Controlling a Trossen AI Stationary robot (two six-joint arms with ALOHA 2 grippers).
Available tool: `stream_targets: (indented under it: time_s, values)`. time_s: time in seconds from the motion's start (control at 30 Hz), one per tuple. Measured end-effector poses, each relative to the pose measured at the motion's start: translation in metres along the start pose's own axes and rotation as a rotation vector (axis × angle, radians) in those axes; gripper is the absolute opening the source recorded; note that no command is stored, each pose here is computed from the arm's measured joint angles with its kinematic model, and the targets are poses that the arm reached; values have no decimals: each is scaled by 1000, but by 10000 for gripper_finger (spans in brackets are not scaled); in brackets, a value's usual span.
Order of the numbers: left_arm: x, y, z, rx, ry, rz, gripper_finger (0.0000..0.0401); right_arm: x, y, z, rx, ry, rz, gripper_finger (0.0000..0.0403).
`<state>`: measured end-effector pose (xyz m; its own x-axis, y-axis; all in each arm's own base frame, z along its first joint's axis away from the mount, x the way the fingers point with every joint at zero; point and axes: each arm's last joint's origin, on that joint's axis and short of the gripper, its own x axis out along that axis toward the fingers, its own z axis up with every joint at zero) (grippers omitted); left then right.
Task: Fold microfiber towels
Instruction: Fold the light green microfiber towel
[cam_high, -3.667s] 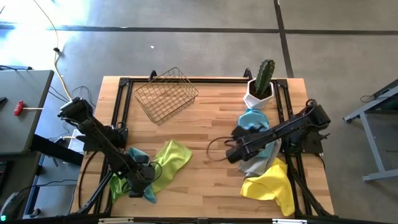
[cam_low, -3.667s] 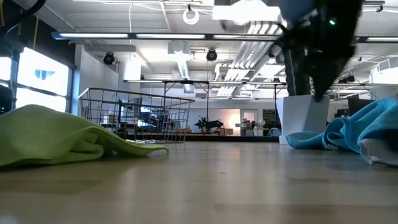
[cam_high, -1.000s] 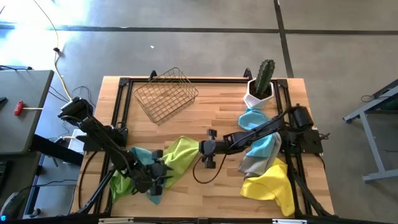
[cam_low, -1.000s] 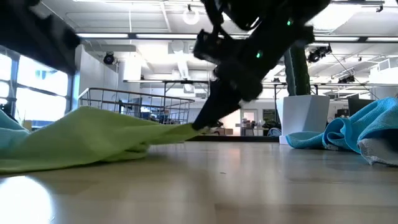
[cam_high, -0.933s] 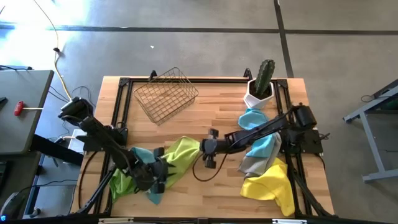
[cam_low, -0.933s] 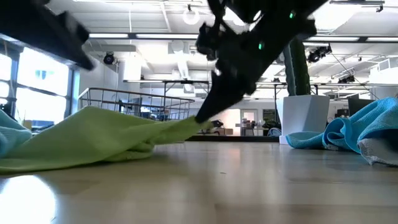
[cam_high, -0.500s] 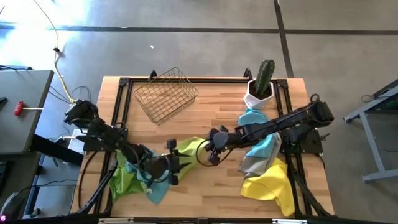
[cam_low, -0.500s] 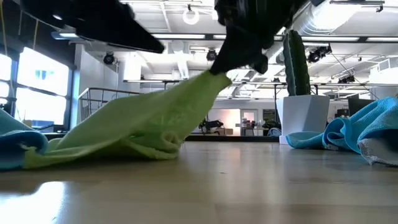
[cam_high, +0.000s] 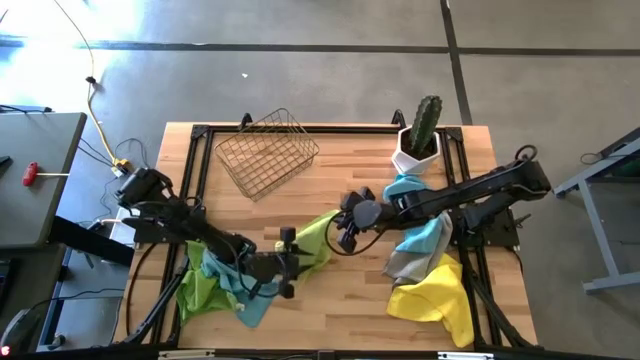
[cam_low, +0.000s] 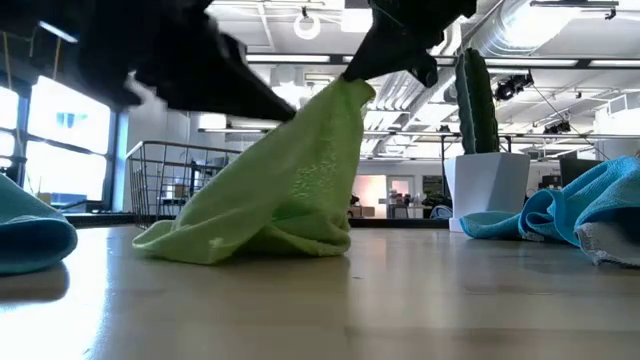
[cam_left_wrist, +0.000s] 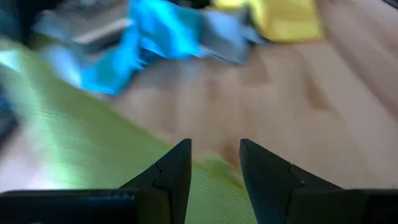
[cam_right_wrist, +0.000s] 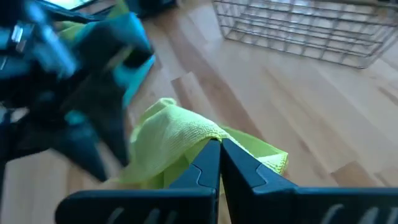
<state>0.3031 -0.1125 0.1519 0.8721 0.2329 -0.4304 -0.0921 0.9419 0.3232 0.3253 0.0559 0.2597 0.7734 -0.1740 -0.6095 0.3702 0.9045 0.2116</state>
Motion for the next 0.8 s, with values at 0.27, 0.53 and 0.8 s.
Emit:
stream_targets:
  time_s: [0.27,0.53,0.8]
  values:
    - [13,-23,-27,-19,86,-111,127,4,-14,0,-2,50,-68,0]
    - [15,-31,-37,-68,120,-107,125,5,-18,0,-11,56,-89,0]
    - [12,-34,-36,-120,109,-64,55,5,-18,0,-16,59,-94,0]
